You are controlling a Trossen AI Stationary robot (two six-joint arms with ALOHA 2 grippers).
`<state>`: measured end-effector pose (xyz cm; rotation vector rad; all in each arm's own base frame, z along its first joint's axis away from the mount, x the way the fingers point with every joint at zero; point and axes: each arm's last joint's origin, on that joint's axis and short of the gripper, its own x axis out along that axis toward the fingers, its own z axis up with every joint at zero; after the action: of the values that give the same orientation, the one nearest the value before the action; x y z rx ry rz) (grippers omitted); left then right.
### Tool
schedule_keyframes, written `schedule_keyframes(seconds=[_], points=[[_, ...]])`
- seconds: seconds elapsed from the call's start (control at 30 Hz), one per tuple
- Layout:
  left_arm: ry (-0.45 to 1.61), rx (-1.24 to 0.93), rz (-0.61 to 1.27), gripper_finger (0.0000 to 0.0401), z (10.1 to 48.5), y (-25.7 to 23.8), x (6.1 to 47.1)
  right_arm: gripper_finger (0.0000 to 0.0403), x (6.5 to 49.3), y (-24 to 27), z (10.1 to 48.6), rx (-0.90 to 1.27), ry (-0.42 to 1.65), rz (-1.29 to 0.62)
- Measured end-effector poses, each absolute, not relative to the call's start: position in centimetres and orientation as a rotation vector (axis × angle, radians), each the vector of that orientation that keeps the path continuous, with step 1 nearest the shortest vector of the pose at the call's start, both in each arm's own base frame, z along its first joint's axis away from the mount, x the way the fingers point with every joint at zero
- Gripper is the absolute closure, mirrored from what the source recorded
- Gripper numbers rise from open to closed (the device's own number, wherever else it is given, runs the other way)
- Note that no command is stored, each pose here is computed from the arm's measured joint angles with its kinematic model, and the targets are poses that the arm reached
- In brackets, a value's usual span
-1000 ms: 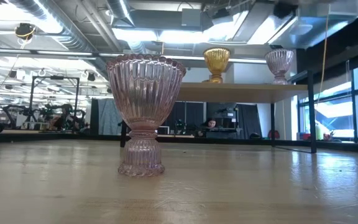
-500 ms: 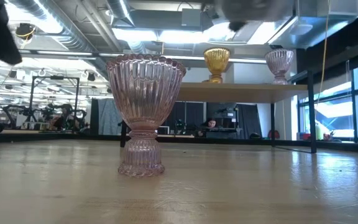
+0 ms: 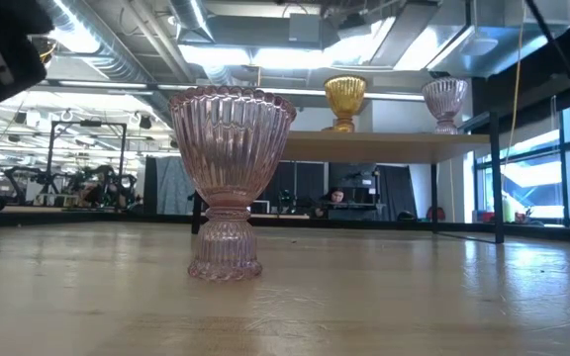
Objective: Pick & Place candle stick holders
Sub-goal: Put the light blue candle on the shelf
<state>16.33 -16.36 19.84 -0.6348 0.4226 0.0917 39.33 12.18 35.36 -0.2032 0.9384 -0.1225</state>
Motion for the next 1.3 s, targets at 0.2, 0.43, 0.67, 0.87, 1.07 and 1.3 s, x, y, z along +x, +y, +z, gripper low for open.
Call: schedule_keyframes(seconds=[0.2,0.43,0.67,0.87,1.07,1.3], points=[[0.378,-0.592,0.044,0.0397,20.4,-16.6,16.6,0.0102,40.6,6.4,37.8,-0.139,0.889,-0.119],[0.37,-0.553,0.03,0.0397,20.5,-16.7,16.6,0.0102,41.1,1.4,37.8,-0.069,0.907,-0.133],[0.367,-0.521,0.029,0.0397,20.5,-16.7,16.6,0.0102,42.3,-0.9,37.2,-0.067,0.875,-0.142],[0.269,-0.502,0.167,0.0397,20.7,-16.2,16.6,0.0102,43.1,-0.4,36.0,-0.081,0.906,-0.127],[0.226,-0.578,0.278,0.0397,21.5,-14.3,16.3,0.0102,42.8,3.0,35.9,-0.119,0.922,-0.069],[0.2,-0.678,0.149,0.0397,19.8,-8.4,14.8,0.0102,41.2,8.4,35.4,-0.187,0.997,-0.039]])
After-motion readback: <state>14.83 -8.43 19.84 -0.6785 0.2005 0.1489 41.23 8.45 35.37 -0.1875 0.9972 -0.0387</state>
